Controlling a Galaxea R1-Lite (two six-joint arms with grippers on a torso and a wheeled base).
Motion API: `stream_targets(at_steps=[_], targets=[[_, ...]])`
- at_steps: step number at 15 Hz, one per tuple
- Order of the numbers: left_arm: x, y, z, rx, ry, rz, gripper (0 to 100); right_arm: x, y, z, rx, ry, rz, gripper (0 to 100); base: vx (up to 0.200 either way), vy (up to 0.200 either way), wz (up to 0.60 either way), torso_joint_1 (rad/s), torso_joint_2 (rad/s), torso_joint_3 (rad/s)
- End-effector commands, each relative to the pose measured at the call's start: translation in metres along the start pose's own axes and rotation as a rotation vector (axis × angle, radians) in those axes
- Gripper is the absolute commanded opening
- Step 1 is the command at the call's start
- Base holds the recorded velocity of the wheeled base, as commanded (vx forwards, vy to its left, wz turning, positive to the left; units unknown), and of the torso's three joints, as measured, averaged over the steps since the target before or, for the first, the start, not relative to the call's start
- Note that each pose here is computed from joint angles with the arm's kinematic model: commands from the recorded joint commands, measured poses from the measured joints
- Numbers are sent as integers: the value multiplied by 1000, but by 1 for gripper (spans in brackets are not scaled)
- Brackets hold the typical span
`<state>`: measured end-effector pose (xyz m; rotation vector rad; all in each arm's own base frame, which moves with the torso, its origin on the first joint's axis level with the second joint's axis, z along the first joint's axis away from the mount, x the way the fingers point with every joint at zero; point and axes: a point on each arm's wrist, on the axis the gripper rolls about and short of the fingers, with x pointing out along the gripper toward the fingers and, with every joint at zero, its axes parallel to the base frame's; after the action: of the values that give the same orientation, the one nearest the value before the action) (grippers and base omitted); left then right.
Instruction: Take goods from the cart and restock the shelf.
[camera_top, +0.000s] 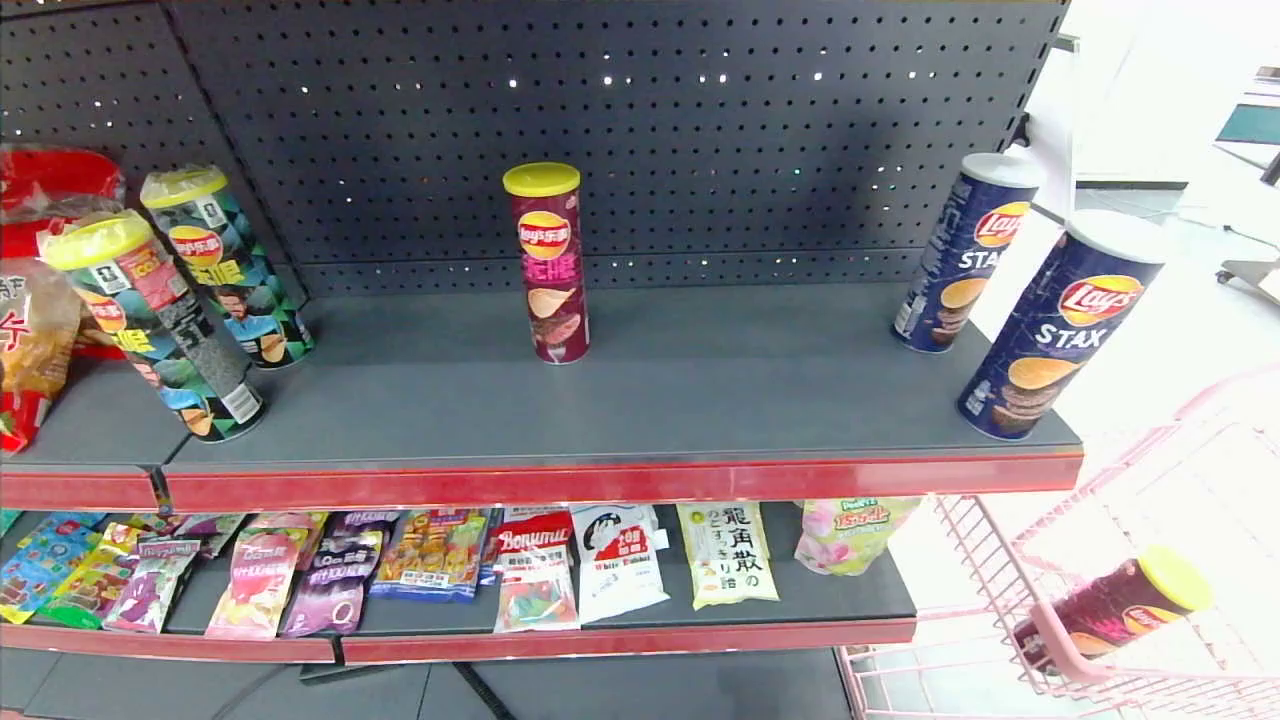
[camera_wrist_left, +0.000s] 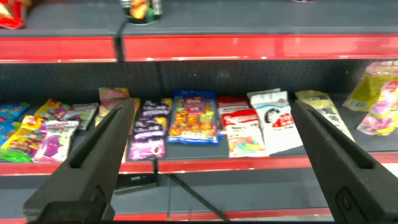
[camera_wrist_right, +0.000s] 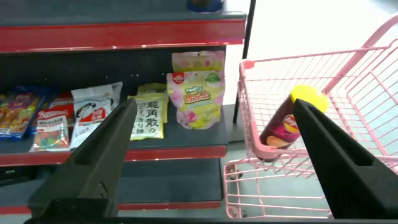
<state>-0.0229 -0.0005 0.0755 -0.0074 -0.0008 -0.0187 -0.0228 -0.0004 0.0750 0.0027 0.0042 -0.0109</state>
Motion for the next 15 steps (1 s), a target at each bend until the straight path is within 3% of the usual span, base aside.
stream_targets(at_steps=[1,6,15], targets=[[0,0,0,1,2,0,100,0,0,0,0,0,0,100,0,-200,0,2,2,2],[0,0,0,1,2,0,100,0,0,0,-1,0,0,100,0,-200,0,2,1,3],[0,0,0,0,1,0,100,0,0,0,0,-1,0,100,0,0,-67,1,0,0]])
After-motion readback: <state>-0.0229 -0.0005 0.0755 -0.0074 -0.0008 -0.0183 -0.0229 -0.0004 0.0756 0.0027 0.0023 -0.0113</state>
